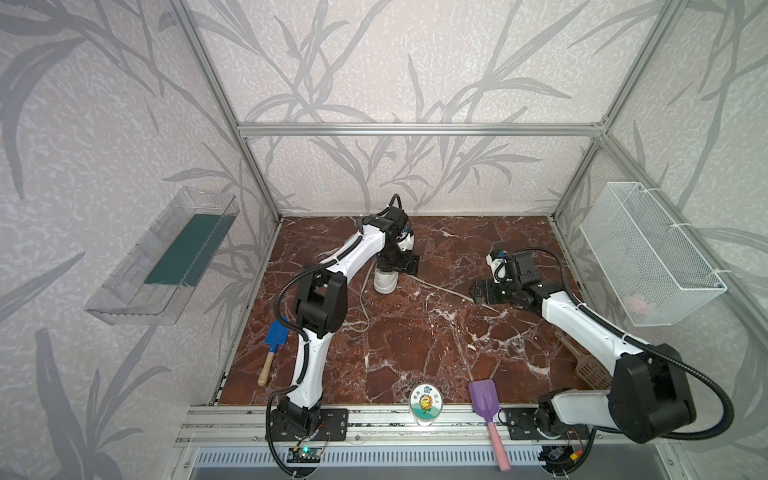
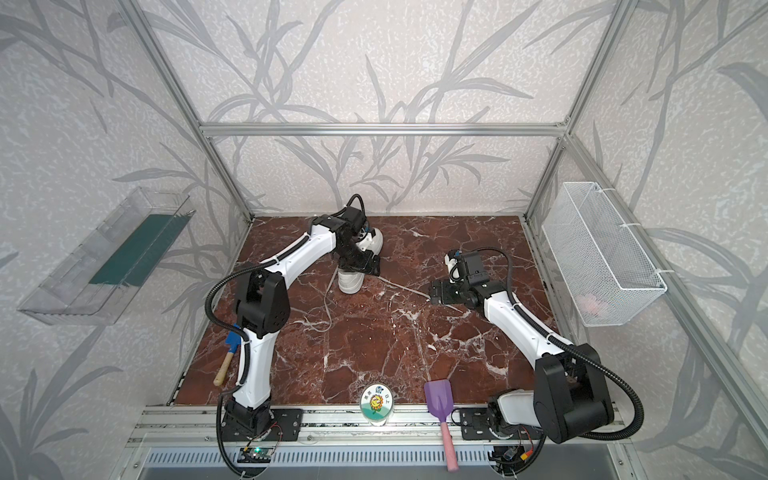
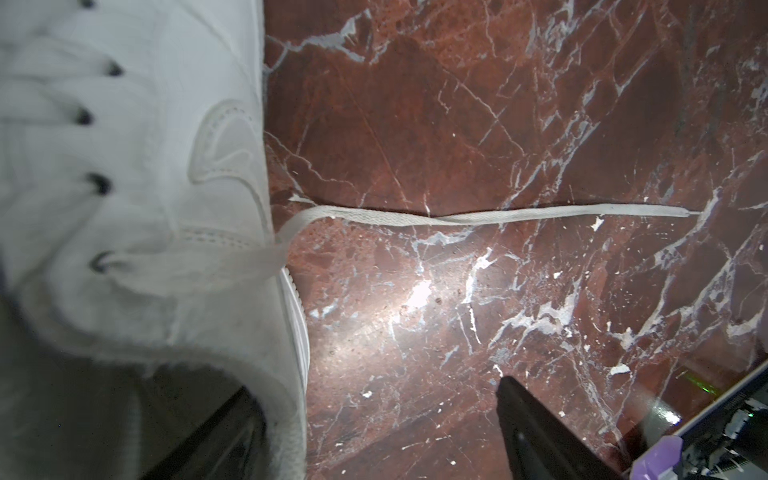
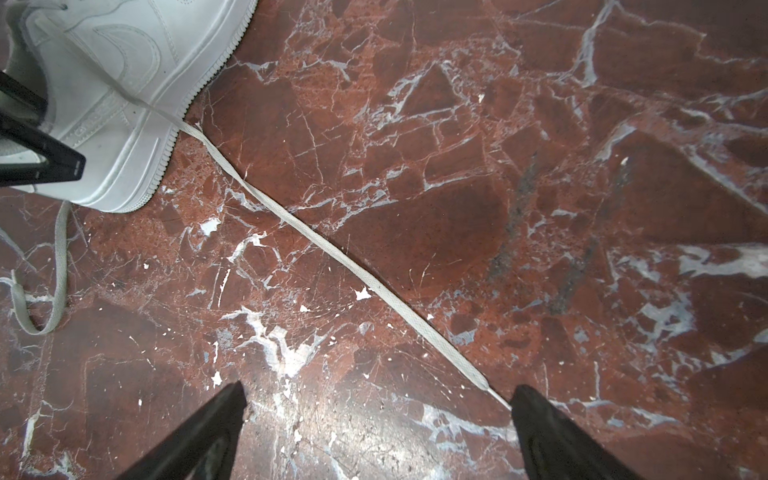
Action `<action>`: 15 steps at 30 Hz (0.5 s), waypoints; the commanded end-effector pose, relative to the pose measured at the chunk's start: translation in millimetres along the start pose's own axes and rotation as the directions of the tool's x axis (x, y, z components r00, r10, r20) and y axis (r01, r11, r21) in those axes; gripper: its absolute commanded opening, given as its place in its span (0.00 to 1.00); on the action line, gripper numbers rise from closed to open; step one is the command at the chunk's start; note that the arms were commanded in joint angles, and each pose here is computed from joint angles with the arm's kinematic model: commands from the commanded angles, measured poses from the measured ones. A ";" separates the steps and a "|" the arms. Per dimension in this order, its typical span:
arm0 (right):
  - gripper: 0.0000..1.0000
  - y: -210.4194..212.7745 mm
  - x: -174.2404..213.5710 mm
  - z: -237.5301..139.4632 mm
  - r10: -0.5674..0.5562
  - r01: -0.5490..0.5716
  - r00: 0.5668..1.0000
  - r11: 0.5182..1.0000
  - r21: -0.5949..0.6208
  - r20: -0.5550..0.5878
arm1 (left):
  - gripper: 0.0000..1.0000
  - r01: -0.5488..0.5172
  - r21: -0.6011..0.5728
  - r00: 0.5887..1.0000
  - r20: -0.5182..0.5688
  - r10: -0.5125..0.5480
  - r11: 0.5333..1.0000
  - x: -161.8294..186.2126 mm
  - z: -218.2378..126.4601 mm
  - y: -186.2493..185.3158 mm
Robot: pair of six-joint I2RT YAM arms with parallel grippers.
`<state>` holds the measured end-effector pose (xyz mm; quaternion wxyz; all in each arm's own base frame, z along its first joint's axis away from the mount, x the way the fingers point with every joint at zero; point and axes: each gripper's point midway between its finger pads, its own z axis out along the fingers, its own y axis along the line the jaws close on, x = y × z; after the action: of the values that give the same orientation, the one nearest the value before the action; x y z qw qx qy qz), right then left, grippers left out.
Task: Tie the shoes
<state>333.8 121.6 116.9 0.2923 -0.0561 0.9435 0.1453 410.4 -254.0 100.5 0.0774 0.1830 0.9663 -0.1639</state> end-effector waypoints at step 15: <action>0.99 -0.6 4.5 3.9 0.004 -0.004 1.000 1.000 0.005 -0.025 | 0.85 0.080 0.104 0.993 -0.093 -0.070 0.991 57.4 10.3 -73.1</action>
<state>333.0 119.6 114.9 0.2889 -0.0538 0.9455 0.1401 359.6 -295.2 92.7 0.0565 0.1778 0.9650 -0.1844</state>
